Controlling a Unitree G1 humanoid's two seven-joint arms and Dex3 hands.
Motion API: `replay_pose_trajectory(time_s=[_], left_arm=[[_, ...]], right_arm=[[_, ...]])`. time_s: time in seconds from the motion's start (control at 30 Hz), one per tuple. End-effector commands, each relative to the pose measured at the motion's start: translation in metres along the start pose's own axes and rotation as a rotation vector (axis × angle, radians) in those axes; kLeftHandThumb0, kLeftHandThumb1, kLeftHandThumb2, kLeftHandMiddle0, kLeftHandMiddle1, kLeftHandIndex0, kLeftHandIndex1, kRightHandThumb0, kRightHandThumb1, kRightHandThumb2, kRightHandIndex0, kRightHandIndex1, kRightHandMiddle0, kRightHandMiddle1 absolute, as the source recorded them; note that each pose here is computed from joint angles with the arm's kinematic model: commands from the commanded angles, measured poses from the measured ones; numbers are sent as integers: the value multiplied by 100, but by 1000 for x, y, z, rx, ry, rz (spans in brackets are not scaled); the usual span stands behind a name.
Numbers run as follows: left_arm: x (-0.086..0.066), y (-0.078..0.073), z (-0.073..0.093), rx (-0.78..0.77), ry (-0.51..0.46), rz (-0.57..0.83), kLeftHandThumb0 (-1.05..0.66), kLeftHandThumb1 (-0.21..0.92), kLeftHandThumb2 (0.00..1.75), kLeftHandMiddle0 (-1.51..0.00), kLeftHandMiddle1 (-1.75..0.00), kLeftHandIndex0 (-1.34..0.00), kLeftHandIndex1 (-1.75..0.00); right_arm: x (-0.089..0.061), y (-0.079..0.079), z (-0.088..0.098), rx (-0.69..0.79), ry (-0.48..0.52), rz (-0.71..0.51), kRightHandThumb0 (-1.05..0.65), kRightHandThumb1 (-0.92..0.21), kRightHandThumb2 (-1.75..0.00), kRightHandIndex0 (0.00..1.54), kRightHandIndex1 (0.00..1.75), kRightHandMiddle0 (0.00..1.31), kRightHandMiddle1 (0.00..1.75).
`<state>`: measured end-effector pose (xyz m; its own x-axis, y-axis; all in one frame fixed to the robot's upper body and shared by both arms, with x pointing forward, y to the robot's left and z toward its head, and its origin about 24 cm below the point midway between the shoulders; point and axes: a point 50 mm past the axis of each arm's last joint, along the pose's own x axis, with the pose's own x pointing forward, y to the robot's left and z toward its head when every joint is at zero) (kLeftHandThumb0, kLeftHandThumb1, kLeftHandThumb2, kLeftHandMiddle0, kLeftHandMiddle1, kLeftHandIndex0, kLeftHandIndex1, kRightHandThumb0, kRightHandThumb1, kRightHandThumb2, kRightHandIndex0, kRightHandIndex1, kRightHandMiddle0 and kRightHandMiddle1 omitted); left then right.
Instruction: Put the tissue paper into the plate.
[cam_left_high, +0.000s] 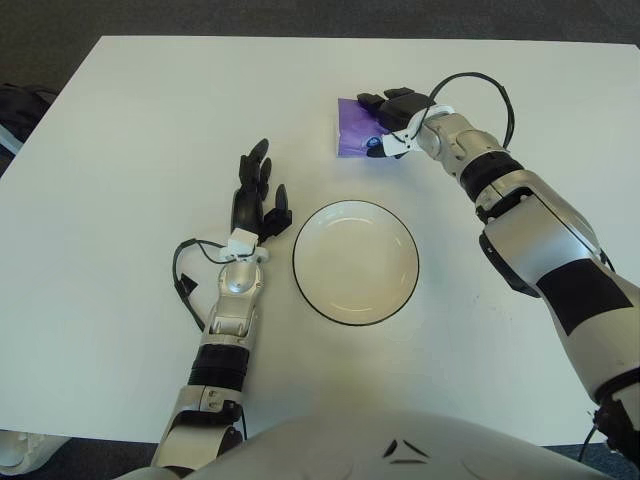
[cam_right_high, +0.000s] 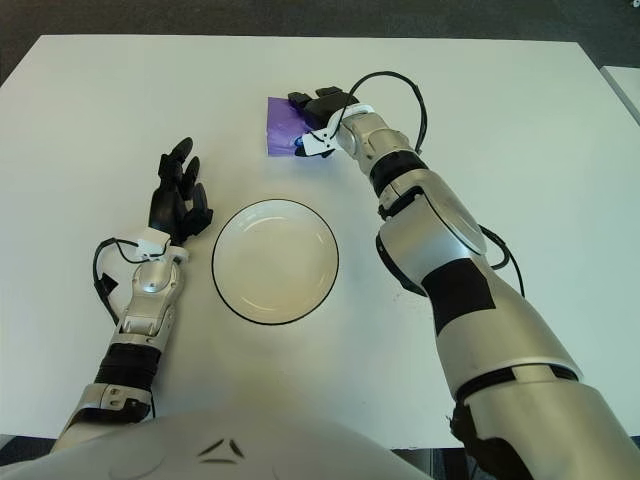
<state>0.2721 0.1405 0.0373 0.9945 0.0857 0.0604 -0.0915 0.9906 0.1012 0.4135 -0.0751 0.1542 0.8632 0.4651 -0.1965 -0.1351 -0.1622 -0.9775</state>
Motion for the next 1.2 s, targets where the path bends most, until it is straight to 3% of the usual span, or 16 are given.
replay_pose_trajectory(time_s=[0.0,0.5,0.57,0.6,0.63,0.67,0.73,0.8,0.9,1.03,1.17], left_arm=[[-19,2,-31,14,157,5,-82,92,82,-34,-1,0,-63],[-21,1,-30,16,157,6,-83,92,80,-34,-1,0,-62],[-21,1,-30,17,156,8,-83,92,80,-34,-1,0,-62],[-21,0,-30,16,156,9,-83,92,81,-34,-1,0,-62],[-21,0,-30,16,156,10,-83,92,81,-34,-1,0,-62],[-21,0,-30,15,156,11,-82,92,81,-34,-1,0,-62],[-22,0,-30,13,157,13,-82,92,81,-34,-1,0,-62],[-22,-1,-30,11,158,15,-82,92,80,-34,-1,0,-63],[-22,-1,-30,7,160,17,-82,92,80,-34,-1,0,-63],[-22,-1,-30,3,159,19,-82,92,79,-34,-1,0,-63],[-22,-1,-30,0,159,20,-82,92,79,-34,-1,0,-63]], right_arm=[[-2,31,2,13,0,92,-99,-92,-70,10,1,0,0],[-3,40,6,43,-17,51,-95,-92,-66,15,3,4,2],[-3,40,6,54,-25,32,-91,-92,-55,26,6,1,34],[-4,40,7,61,-33,14,-90,-92,-52,29,8,1,41],[-4,40,7,66,-38,1,-82,-86,-46,30,36,1,76],[-4,40,7,71,-38,-17,-76,-81,-43,27,60,0,99],[-5,42,6,91,-29,-49,-66,-67,-50,31,105,8,136],[-6,45,5,128,-13,-87,-56,-49,-66,46,146,24,159],[-8,51,4,168,13,-138,-38,-38,-84,72,165,49,169],[-9,51,4,223,26,-224,-18,-30,-110,98,172,75,173],[-11,53,4,286,41,-285,-7,-25,-128,114,174,93,174]])
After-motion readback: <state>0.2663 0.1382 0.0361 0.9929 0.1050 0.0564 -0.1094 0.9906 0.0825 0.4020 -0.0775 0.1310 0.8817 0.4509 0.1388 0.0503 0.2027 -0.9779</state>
